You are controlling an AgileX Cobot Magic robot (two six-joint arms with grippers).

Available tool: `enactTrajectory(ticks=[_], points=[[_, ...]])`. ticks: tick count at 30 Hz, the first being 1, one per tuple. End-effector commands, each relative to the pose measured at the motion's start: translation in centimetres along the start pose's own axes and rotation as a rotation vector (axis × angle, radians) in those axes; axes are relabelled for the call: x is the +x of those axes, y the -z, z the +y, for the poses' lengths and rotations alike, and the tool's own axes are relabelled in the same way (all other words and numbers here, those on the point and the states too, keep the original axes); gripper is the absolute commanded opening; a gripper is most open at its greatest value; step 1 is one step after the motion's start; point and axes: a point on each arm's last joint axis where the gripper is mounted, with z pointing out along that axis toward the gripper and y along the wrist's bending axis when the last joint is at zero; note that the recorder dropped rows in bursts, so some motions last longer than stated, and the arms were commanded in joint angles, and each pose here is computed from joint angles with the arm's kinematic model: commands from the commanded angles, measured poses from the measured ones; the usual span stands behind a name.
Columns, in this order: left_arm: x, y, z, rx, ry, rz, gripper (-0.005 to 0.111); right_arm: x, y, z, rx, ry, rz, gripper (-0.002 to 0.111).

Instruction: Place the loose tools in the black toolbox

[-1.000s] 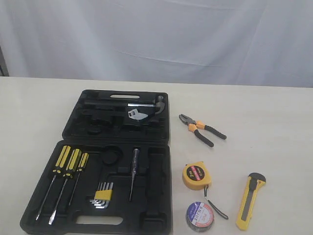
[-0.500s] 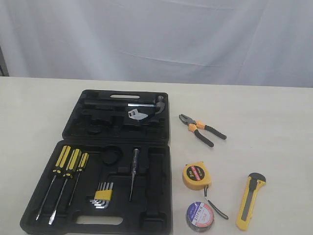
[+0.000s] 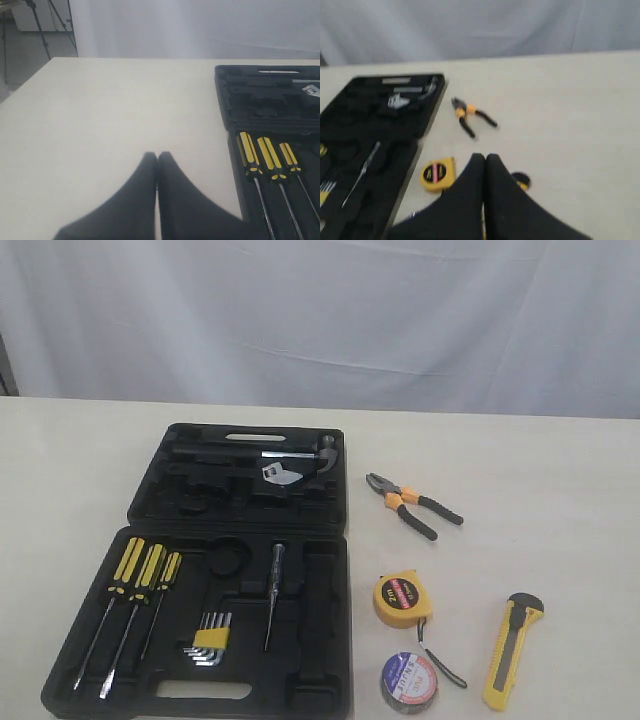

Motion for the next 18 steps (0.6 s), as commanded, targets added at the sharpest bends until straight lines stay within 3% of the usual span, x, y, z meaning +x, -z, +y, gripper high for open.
enactTrajectory(ticks=[1,8,18], points=[[0.0,0.0,-0.1,0.007,0.011,-0.007,0.0,-4.3,-2.0,1.3,-0.053,0.027,0.323,-0.001],[0.0,0.0,-0.1,0.007,0.011,-0.007,0.0,-7.8,-8.2,2.1,-0.073,0.023,0.513,-0.001],[0.0,0.0,-0.1,0.007,0.011,-0.007,0.0,-3.8,-15.6,0.5,0.049,-0.119,0.745,-0.001]])
